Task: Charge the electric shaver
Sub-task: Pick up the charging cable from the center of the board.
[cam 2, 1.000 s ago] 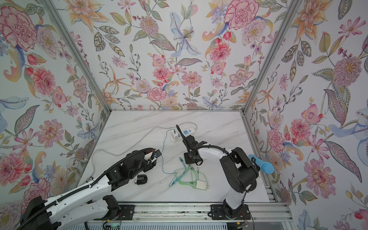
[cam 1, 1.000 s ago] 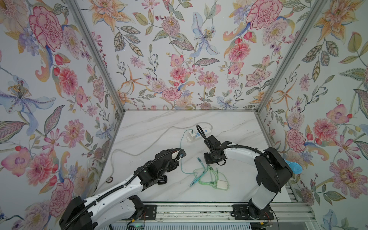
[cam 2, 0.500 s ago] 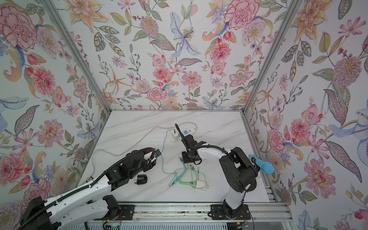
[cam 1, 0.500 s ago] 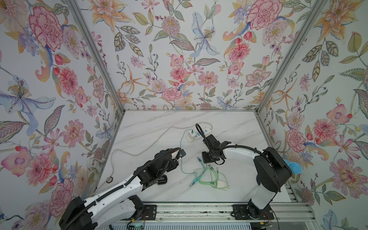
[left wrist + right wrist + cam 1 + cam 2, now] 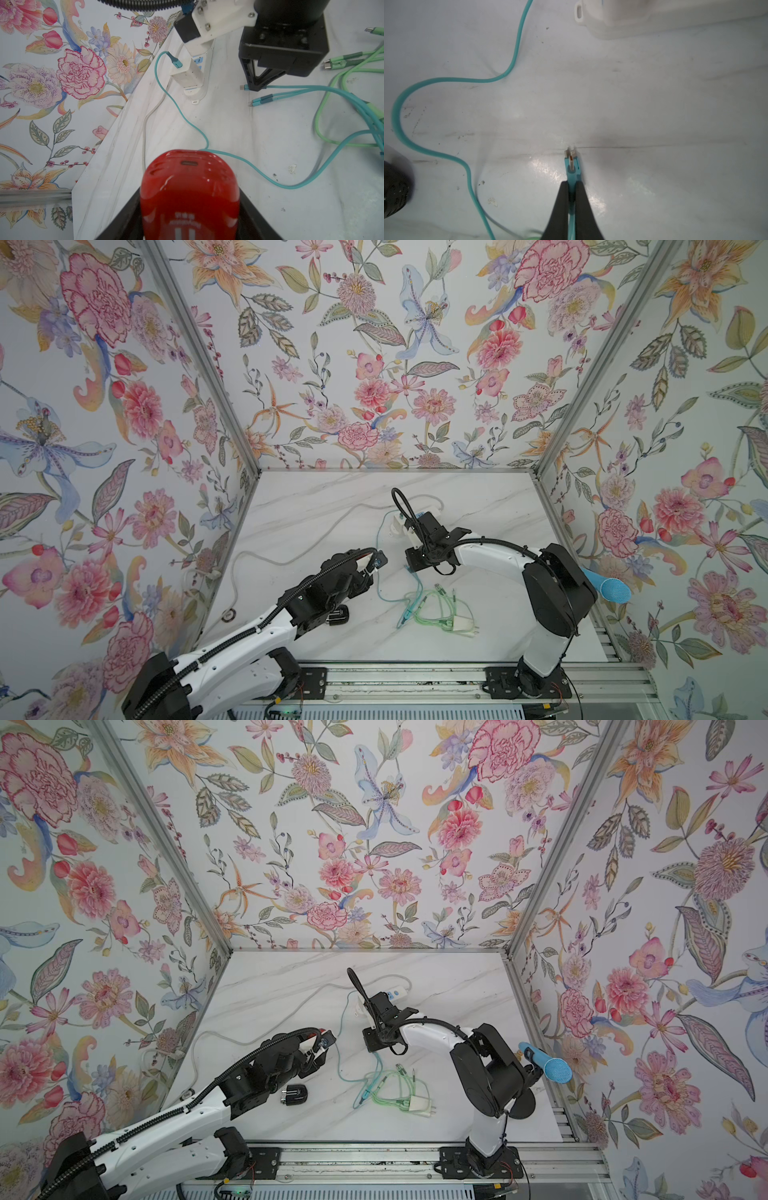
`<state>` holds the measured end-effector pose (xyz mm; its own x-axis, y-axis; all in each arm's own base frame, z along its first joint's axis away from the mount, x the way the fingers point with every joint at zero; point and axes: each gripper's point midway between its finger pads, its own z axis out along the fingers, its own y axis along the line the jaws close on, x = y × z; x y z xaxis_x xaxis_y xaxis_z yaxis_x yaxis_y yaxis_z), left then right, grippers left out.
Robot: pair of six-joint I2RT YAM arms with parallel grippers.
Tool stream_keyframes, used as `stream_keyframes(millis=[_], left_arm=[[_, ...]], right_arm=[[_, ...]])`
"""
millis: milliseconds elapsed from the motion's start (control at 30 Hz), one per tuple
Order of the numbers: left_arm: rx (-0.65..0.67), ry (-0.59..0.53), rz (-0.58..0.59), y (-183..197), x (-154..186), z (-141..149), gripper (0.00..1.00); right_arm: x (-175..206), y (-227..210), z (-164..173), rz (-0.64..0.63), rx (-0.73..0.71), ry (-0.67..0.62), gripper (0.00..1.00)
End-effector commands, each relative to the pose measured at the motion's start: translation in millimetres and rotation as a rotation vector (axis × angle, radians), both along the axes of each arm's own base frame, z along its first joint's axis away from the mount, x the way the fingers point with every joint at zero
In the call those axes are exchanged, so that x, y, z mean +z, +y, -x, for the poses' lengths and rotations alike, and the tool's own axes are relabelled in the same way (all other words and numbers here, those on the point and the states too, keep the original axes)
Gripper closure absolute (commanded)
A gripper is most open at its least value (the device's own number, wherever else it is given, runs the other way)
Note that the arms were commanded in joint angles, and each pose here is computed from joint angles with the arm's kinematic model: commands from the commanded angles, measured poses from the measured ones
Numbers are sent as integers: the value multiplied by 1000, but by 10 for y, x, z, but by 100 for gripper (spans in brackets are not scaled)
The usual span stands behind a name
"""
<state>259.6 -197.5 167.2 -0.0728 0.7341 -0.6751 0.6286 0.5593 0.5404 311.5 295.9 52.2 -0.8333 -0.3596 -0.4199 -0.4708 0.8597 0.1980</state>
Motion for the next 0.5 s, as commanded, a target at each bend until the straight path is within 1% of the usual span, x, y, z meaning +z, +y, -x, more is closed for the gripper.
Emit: stream_keyframes(millis=[0,233,433,467], left_arm=[[12,-6,42,-10,33,-29,100],[18,-2,41,16,-3,-12,100],[15,-1,44,8,-12,-11,100],[16,0,43,11,-17,-9,100]], right_arm=[[-99,16,-58,33,15,-5,100],[-263,-37,7,49,6,25,100],[-278,-98,26,48,-8,22,100],[-289,-120,19,52,-14,21,99]])
